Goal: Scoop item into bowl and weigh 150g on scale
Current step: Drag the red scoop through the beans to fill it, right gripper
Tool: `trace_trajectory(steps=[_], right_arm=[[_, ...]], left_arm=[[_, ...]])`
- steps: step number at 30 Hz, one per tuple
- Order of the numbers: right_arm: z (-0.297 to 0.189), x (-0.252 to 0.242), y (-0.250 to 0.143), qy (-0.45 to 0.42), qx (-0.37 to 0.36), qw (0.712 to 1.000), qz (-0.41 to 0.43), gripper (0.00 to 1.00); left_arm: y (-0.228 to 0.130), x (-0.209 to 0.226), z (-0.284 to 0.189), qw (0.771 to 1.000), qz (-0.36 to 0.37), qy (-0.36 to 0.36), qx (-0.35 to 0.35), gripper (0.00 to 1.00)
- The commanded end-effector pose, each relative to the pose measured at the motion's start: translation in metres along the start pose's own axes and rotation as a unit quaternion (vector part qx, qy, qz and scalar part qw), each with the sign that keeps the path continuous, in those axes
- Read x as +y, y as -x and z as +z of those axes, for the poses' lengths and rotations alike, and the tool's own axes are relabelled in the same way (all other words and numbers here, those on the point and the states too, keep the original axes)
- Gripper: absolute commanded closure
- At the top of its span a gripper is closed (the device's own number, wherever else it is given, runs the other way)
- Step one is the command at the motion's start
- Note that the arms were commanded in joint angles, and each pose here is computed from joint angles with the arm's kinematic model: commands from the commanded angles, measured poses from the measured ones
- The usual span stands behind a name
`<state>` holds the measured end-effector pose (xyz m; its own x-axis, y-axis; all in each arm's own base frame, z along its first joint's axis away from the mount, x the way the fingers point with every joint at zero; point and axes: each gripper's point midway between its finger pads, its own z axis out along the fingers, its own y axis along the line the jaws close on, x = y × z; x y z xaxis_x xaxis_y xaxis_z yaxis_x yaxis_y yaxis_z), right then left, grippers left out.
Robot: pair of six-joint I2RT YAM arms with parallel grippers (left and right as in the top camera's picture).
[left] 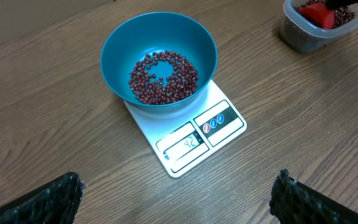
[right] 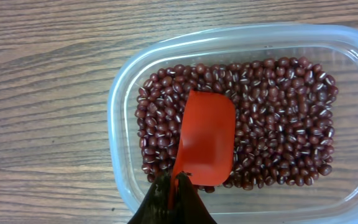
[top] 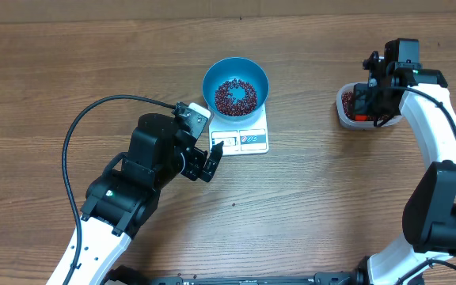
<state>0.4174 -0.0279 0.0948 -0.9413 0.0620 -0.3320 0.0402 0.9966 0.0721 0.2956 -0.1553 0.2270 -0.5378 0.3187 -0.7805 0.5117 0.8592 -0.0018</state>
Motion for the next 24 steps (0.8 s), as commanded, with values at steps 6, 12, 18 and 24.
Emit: trace_trajectory(steps=[6,12,18,24], right_arm=[[0.011,0.015,-0.003,0.054,0.007,0.999,0.002,0.96],[0.022,0.011,-0.005,0.053,0.016,0.998,0.007,0.96],[0.033,-0.001,-0.010,0.076,0.028,0.996,0.037,0.96],[0.031,-0.016,-0.008,0.099,0.020,0.993,0.066,0.96]], left_arm=[[0.008,0.000,-0.002,1.000,-0.005,-0.002,-0.008,0.00],[0.008,0.000,-0.002,1.000,-0.005,-0.002,-0.008,0.00],[0.008,0.000,-0.002,1.000,-0.005,-0.002,-0.008,0.01],[0.008,0.000,-0.002,1.000,-0.005,-0.002,-0.008,0.00]])
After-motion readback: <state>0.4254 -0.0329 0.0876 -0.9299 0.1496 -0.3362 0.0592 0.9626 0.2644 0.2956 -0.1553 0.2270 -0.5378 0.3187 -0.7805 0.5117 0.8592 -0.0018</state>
